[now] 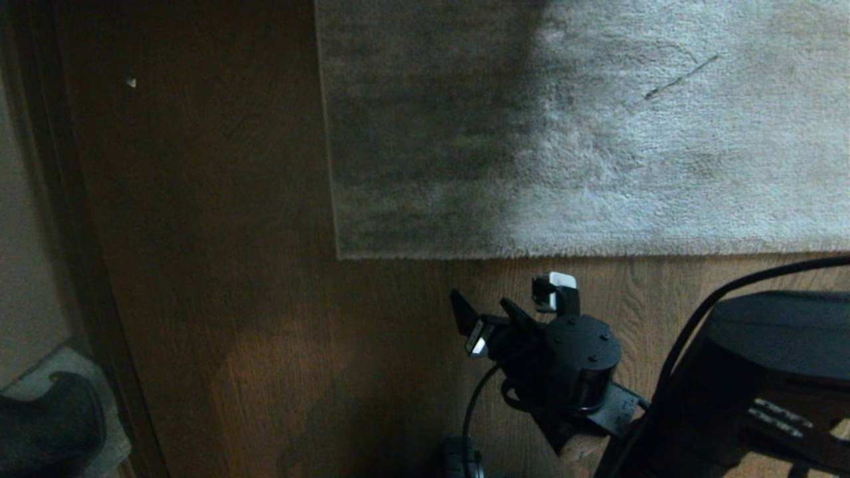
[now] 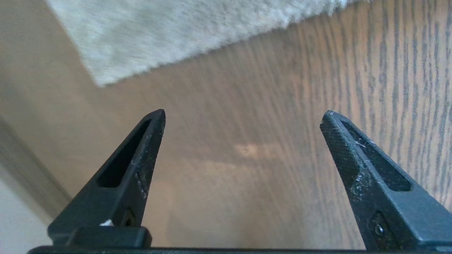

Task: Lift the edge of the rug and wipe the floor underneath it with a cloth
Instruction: Lift up the carpet

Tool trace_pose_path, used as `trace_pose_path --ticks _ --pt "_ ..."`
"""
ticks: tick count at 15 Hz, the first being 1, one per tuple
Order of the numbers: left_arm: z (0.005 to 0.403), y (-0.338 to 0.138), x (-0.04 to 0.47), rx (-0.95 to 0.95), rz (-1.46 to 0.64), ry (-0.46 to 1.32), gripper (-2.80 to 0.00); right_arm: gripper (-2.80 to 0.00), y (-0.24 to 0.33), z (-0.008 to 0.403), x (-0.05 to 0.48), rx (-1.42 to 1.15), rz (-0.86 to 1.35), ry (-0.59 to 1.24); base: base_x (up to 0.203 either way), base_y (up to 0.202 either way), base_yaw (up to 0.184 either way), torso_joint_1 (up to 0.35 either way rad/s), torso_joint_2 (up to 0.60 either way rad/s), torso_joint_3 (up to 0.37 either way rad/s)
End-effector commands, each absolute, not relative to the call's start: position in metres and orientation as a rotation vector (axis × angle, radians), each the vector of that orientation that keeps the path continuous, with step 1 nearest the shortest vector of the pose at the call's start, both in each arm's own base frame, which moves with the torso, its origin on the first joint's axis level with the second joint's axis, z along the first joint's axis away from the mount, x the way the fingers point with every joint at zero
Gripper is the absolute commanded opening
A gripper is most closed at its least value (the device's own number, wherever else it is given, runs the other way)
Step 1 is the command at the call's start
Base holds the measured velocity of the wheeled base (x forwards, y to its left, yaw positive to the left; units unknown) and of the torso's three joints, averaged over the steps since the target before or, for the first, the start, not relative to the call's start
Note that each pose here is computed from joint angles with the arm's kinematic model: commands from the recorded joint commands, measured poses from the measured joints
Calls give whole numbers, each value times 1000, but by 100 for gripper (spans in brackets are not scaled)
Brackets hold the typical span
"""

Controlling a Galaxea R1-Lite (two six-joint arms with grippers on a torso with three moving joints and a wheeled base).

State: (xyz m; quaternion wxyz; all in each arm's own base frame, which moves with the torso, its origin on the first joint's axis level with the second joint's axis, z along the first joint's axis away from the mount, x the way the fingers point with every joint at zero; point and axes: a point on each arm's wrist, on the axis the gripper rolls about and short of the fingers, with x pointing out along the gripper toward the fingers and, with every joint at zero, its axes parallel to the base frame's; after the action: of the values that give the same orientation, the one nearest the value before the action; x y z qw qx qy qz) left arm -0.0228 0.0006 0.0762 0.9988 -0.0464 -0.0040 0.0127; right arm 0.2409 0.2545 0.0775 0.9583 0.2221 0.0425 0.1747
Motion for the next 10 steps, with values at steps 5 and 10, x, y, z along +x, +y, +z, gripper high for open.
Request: trace_pose_path --ticks 5,10 --pt "76 1 -23 -94 26 -9 -280 0 267 75 266 506 316 6 0 0 0 0 0 0" --pt "76 1 -23 -94 26 -9 -280 0 283 84 283 559 330 -65 0 0 0 0 0 0"
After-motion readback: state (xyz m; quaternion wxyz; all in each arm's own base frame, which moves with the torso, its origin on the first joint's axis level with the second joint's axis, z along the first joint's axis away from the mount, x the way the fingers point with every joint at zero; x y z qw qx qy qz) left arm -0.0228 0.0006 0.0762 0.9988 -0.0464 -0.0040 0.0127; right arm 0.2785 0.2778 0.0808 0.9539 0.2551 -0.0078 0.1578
